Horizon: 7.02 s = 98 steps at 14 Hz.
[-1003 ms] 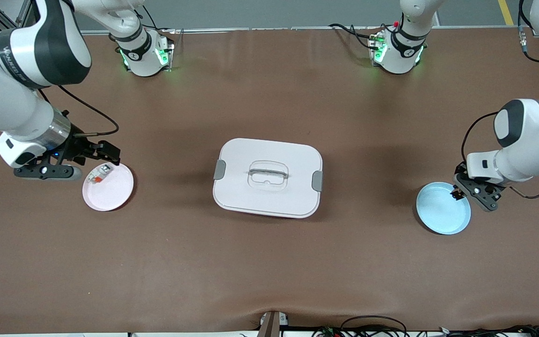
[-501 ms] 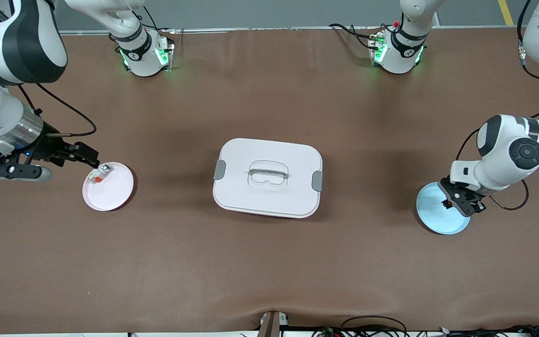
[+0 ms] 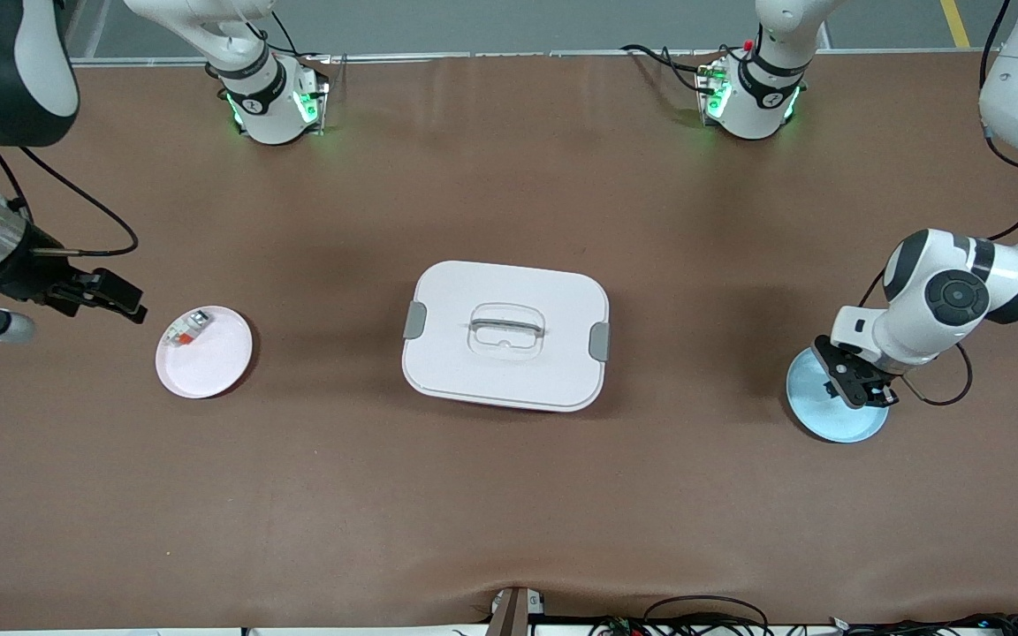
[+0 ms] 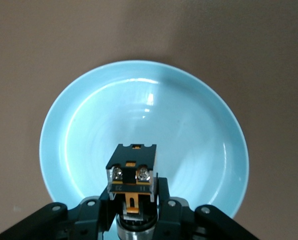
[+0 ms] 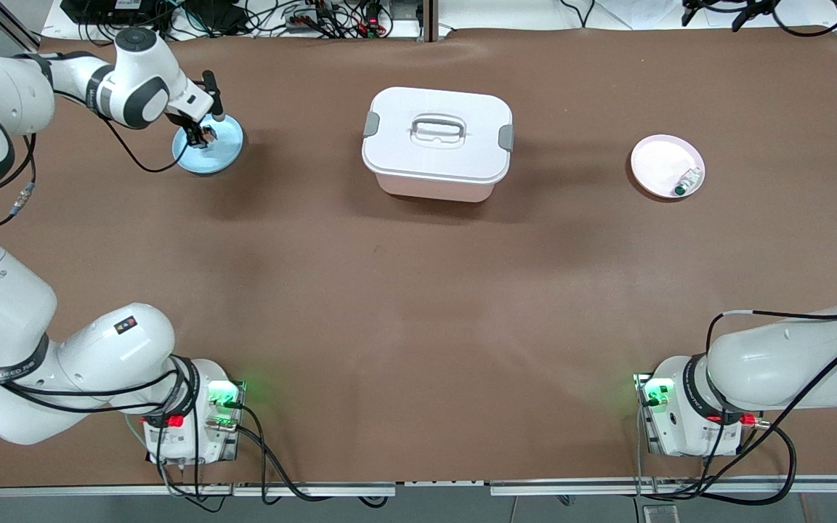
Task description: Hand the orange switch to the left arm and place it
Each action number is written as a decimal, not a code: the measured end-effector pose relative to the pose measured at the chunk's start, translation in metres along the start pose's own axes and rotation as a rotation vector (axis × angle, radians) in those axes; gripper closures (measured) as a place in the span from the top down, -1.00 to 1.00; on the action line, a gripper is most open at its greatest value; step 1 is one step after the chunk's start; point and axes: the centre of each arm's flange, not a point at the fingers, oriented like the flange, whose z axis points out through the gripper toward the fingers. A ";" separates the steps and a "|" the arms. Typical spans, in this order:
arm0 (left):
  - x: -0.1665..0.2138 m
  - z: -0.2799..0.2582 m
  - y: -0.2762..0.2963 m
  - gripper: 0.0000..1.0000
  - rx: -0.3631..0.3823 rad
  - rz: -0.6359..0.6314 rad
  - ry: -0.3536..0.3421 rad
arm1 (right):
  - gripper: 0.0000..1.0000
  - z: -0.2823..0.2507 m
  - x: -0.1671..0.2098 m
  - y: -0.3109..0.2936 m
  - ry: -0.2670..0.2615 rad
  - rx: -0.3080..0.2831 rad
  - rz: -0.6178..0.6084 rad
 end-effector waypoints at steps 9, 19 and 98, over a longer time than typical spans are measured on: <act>-0.010 0.009 -0.010 0.31 0.016 -0.021 0.027 | 1.00 -0.010 0.003 0.026 -0.011 -0.010 -0.001; 0.004 -0.107 -0.059 1.00 -0.028 -0.500 0.107 | 1.00 -0.022 -0.002 0.005 -0.025 -0.008 -0.037; 0.024 -0.478 0.057 1.00 -0.163 -1.237 -0.026 | 1.00 -0.040 -0.012 0.016 -0.116 -0.031 -0.021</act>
